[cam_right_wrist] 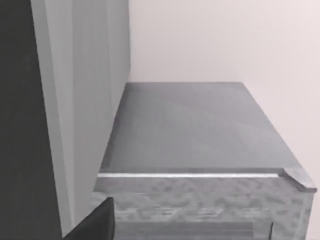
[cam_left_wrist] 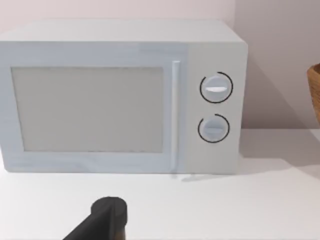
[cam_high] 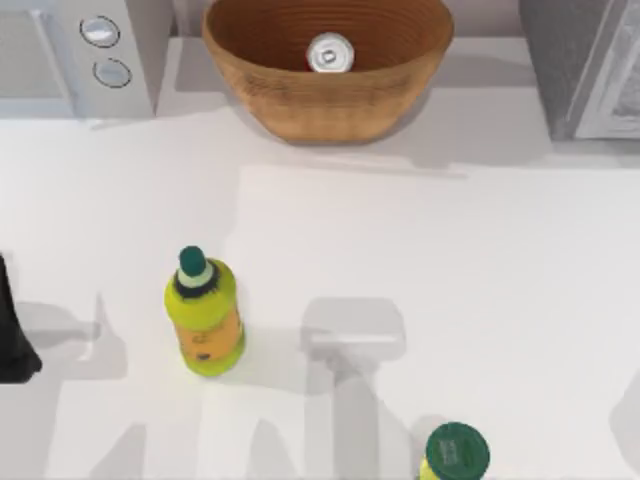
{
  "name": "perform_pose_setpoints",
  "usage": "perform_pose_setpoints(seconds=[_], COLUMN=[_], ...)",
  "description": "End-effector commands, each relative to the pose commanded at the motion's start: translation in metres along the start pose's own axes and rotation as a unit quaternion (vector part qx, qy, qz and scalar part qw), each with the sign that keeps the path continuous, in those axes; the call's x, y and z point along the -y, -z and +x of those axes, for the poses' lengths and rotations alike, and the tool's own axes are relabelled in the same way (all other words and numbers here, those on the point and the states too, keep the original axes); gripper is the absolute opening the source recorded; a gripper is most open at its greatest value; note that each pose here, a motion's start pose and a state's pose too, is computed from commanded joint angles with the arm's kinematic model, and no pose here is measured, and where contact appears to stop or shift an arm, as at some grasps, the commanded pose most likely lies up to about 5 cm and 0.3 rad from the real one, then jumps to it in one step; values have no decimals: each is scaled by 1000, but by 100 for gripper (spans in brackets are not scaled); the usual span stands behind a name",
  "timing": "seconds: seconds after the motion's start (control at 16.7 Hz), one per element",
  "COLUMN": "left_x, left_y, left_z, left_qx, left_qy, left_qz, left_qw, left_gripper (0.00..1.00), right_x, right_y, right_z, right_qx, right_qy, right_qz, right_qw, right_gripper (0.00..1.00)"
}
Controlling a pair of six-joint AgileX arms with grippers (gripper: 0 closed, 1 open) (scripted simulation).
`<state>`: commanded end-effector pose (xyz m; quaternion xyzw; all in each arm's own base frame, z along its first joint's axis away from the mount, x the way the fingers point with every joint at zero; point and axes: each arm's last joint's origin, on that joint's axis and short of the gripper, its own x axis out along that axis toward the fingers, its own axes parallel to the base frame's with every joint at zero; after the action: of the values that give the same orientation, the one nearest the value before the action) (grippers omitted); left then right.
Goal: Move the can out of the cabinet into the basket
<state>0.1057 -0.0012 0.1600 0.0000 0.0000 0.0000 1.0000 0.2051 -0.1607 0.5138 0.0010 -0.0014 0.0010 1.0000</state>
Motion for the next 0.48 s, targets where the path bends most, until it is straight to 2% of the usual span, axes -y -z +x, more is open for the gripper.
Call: perform_pose_setpoints(seconds=[0.24,0.48], left_x=[0,0], left_y=[0,0], left_z=[0,0], left_qx=[0,0], left_qy=[0,0], left_qz=[0,0], left_qw=[1000,1000], left_gripper=[100,100], right_x=[-60,-142], right_y=[0,0], right_z=[39,57], right_qx=[0,-1], right_qy=[1,1], right_qz=[2,3], right_qw=[1000,1000], right_gripper=[100,100])
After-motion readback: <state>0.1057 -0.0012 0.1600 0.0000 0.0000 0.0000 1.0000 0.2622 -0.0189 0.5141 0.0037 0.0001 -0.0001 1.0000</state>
